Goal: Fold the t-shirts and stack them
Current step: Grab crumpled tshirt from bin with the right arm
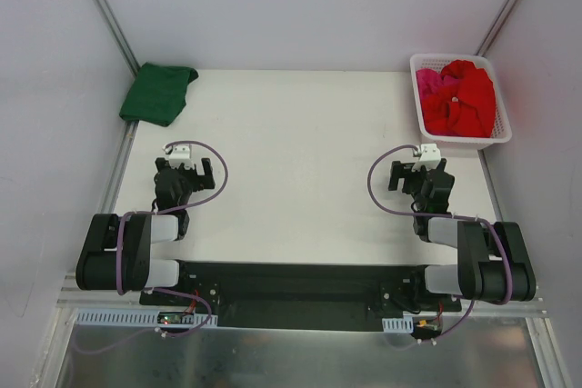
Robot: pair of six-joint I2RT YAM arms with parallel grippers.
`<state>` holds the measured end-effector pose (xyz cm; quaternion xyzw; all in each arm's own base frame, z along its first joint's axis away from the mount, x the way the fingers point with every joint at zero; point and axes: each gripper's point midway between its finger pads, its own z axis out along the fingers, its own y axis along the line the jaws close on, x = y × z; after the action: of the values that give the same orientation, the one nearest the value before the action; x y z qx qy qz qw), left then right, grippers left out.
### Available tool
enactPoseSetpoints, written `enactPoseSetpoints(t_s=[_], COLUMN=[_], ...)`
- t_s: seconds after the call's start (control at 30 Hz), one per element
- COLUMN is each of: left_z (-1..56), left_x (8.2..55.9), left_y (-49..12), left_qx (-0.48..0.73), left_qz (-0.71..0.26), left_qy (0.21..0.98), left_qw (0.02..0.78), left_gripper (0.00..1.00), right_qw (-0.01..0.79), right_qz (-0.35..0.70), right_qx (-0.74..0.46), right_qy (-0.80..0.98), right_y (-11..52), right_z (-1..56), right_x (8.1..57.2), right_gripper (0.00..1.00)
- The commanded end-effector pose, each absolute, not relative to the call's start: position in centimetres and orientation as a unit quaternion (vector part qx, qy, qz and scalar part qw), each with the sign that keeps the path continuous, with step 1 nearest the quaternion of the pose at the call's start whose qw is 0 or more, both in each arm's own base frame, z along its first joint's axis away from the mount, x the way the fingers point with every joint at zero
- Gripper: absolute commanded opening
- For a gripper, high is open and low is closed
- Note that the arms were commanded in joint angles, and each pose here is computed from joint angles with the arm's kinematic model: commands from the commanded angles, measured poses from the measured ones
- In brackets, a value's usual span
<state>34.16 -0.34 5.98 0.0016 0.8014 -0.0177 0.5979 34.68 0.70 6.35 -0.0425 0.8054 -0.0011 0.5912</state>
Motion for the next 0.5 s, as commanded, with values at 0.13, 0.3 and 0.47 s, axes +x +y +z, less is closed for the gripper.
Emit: enactPoseSetpoints(t_s=[0.13, 0.3, 0.47], left_z=[8.0, 8.06, 8.06], left_x=[35.16, 35.2, 35.2], left_y=[-0.52, -0.52, -0.52], left_qx=[0.006, 0.006, 0.006], left_qz=[-0.023, -0.023, -0.023], left_qy=[0.78, 0.78, 0.78], left_qw=[0.625, 0.626, 0.626], left_gripper=[0.99, 0.99, 0.99], right_qw=[0.615, 0.615, 0.615], right_qz=[0.007, 0.007, 0.007], right_qx=[-0.039, -0.038, -0.038], right_qy=[0.788, 0.787, 0.787], right_y=[0.83, 0.87, 0.84], right_z=[8.15, 8.2, 8.21], right_x=[35.84, 35.85, 35.88], right_gripper=[0.96, 0.96, 0.96])
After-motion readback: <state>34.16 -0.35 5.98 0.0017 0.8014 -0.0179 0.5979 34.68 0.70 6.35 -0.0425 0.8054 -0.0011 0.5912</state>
